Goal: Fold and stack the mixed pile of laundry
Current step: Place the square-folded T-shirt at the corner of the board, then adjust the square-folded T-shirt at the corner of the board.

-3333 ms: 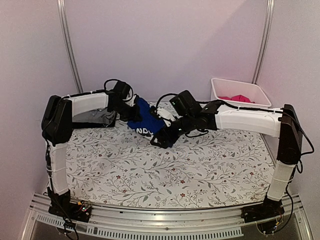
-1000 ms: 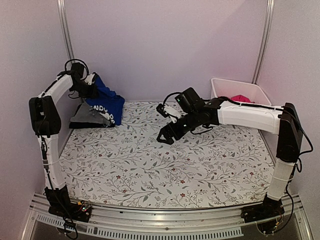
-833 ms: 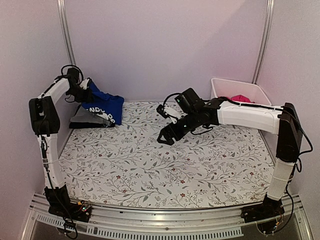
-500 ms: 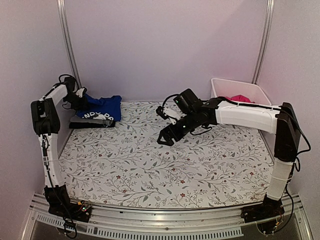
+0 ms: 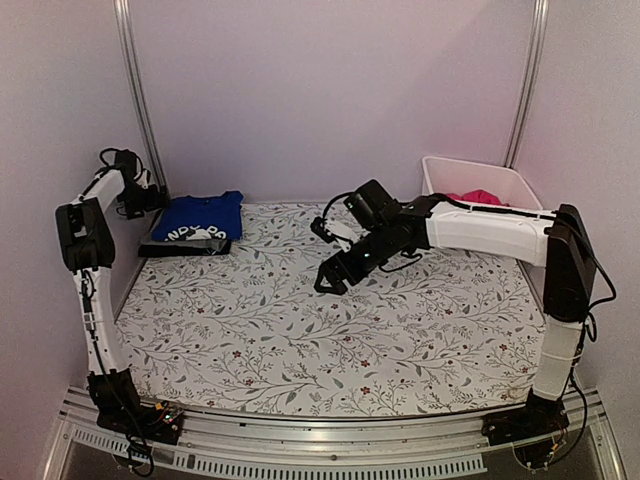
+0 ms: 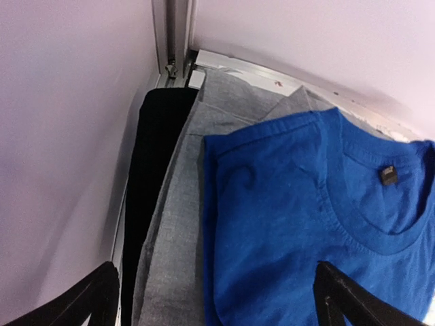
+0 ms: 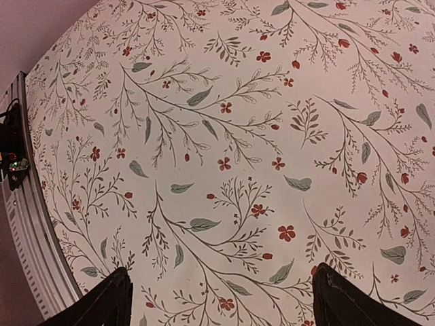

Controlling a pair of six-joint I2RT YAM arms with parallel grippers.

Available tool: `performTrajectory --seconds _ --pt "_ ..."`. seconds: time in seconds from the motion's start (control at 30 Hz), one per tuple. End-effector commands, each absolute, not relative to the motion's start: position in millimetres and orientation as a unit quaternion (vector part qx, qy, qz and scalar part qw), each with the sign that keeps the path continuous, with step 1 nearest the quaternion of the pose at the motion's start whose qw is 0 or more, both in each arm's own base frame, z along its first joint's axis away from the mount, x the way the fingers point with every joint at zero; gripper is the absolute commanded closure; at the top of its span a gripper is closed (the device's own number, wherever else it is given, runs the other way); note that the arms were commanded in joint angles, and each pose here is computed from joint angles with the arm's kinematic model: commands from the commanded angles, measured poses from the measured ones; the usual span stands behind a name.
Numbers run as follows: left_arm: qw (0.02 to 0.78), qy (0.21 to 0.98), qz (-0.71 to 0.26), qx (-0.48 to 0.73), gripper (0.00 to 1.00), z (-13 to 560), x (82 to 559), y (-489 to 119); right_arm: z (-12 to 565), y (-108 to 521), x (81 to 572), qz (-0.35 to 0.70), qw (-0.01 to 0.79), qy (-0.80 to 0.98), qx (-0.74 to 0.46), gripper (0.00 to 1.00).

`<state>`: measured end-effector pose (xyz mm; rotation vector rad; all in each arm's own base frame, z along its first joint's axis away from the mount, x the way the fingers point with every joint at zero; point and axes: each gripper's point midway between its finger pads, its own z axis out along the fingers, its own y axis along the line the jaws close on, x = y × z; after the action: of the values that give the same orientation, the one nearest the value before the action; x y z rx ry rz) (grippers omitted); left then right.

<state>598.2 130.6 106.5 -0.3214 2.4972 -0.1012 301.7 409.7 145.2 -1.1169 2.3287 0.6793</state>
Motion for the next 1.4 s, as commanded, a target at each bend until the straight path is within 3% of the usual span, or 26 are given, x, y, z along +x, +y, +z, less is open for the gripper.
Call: performTrajectory --seconds 0.0,0.13,0.4,0.67,1.0,1.13,1.3,1.37 --pt "0.354 0.922 -0.035 -0.154 0.00 148 607 134 147 412 305 0.252 0.231 0.848 -0.406 0.09" --pt "0.368 0.916 -0.073 -0.143 0.00 172 595 108 147 411 306 0.249 0.233 0.849 -0.404 0.09" --pt "0.314 0.912 -0.127 -0.230 0.01 158 531 86 149 415 313 0.252 0.243 0.846 -0.402 0.09" --pt "0.239 0.914 -0.158 -0.287 0.28 106 499 83 146 419 314 0.261 0.241 0.845 -0.400 0.08" --pt "0.219 0.908 -0.144 -0.328 0.38 76 498 94 142 412 311 0.257 0.240 0.849 -0.395 0.08" --pt "0.210 0.901 -0.156 -0.346 0.53 63 497 99 143 409 311 0.251 0.244 0.850 -0.395 0.07" --pt "0.243 0.893 -0.146 -0.349 0.93 83 504 110 142 405 311 0.249 0.244 0.850 -0.394 0.07" --pt "0.264 0.890 -0.138 -0.346 1.00 97 511 116 142 405 310 0.250 0.243 0.850 -0.394 0.07"
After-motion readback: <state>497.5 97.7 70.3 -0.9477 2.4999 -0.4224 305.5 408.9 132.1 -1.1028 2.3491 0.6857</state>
